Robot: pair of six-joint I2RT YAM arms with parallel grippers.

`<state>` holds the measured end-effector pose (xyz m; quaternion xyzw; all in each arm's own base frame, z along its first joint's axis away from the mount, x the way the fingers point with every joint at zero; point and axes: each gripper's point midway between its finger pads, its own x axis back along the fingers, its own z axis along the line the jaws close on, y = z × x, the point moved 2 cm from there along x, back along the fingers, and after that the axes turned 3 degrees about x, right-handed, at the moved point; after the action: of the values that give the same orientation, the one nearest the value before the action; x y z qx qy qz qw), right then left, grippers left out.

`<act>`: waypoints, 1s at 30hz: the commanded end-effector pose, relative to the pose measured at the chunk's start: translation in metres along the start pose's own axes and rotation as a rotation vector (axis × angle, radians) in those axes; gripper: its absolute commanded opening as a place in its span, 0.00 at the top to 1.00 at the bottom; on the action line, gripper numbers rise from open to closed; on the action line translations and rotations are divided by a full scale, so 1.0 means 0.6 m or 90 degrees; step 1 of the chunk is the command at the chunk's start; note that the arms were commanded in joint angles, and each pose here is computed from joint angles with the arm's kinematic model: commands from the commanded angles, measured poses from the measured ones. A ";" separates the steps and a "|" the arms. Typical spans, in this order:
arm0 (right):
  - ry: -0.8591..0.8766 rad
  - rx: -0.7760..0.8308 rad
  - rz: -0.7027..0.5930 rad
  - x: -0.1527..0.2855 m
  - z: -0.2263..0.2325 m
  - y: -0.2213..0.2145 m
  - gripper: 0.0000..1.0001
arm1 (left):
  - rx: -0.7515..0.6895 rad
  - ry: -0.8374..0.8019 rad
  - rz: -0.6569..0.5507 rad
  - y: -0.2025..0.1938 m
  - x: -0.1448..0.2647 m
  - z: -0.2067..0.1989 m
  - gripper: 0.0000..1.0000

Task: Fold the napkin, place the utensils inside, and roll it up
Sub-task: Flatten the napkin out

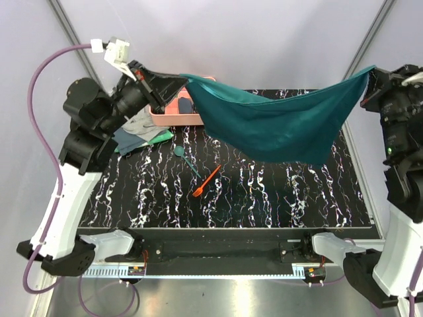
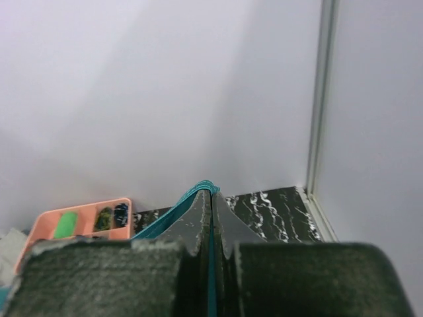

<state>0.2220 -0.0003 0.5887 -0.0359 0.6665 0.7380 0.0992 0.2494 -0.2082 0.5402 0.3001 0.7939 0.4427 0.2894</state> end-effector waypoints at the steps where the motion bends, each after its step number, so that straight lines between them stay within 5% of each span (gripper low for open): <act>1: -0.092 0.075 0.126 -0.108 -0.019 -0.111 1.00 | 0.022 -0.015 0.047 -0.020 -0.067 0.025 1.00; 14: -0.179 0.121 0.164 -0.234 -0.085 -0.180 1.00 | 0.026 0.006 0.102 -0.078 -0.238 0.134 1.00; 21: -0.198 0.126 0.092 -0.150 -0.098 -0.109 1.00 | 0.001 0.011 0.074 -0.073 -0.196 0.104 1.00; 30: -0.150 0.091 -0.012 -0.015 -0.085 -0.017 1.00 | -0.025 -0.034 0.036 -0.058 -0.106 -0.011 1.00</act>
<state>0.2615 -0.0544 0.5470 0.1007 0.7068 0.6825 0.1562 0.3103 -0.2814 0.4833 0.3755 0.7716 0.4553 0.2372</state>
